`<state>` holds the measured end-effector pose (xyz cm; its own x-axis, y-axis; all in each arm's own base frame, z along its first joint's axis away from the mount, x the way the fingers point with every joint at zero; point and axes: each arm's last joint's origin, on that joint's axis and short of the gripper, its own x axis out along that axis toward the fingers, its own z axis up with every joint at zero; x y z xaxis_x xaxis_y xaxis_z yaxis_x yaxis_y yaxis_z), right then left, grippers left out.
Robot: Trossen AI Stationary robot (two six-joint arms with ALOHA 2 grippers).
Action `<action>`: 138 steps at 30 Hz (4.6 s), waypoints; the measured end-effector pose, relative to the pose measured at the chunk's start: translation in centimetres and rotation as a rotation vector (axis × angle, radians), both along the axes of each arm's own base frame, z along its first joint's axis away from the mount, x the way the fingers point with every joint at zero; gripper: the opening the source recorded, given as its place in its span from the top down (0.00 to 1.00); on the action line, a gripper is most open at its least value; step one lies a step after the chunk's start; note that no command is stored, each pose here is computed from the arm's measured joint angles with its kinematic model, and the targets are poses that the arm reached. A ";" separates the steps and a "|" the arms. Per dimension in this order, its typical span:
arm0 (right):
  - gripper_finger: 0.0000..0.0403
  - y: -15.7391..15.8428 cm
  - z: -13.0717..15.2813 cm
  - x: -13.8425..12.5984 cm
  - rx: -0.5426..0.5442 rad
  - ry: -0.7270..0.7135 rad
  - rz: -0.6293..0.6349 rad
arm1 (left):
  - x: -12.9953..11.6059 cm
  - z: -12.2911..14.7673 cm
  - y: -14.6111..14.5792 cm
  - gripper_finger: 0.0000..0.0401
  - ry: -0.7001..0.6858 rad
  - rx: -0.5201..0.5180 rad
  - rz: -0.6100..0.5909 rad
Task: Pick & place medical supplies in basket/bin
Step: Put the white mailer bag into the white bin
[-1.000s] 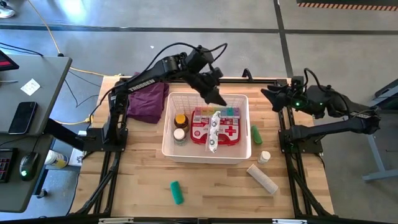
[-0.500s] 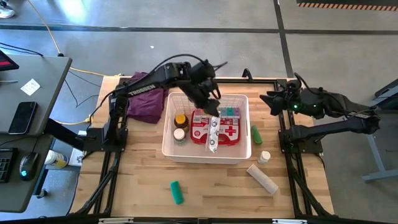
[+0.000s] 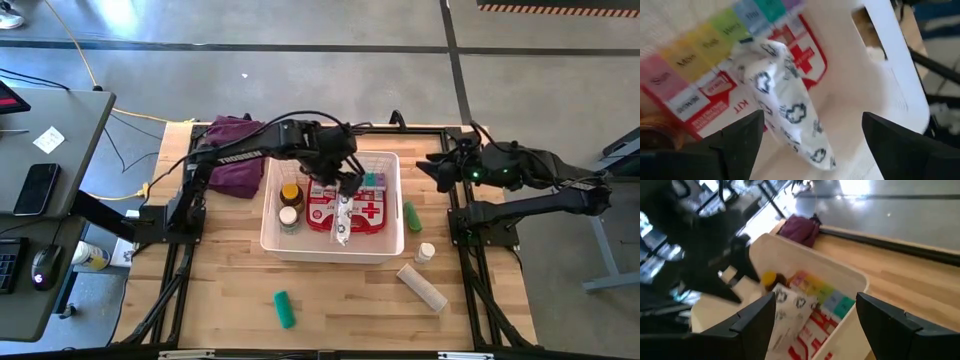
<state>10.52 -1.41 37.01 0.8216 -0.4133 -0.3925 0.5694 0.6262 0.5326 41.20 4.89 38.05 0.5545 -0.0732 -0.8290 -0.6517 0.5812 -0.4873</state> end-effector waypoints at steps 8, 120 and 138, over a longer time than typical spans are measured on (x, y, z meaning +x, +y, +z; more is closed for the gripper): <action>0.34 0.5 -0.5 -0.5 0.040 0.063 0.190 | 0.8 0.7 0.5 0.07 -0.112 -0.134 0.050; 0.34 0.4 -1.0 -3.5 -0.088 0.158 0.187 | 3.2 -5.3 -3.2 0.60 0.164 0.040 0.074; 0.34 0.4 -1.1 -3.5 -0.020 0.131 0.142 | 4.6 -4.0 0.4 0.59 -0.154 0.311 -0.582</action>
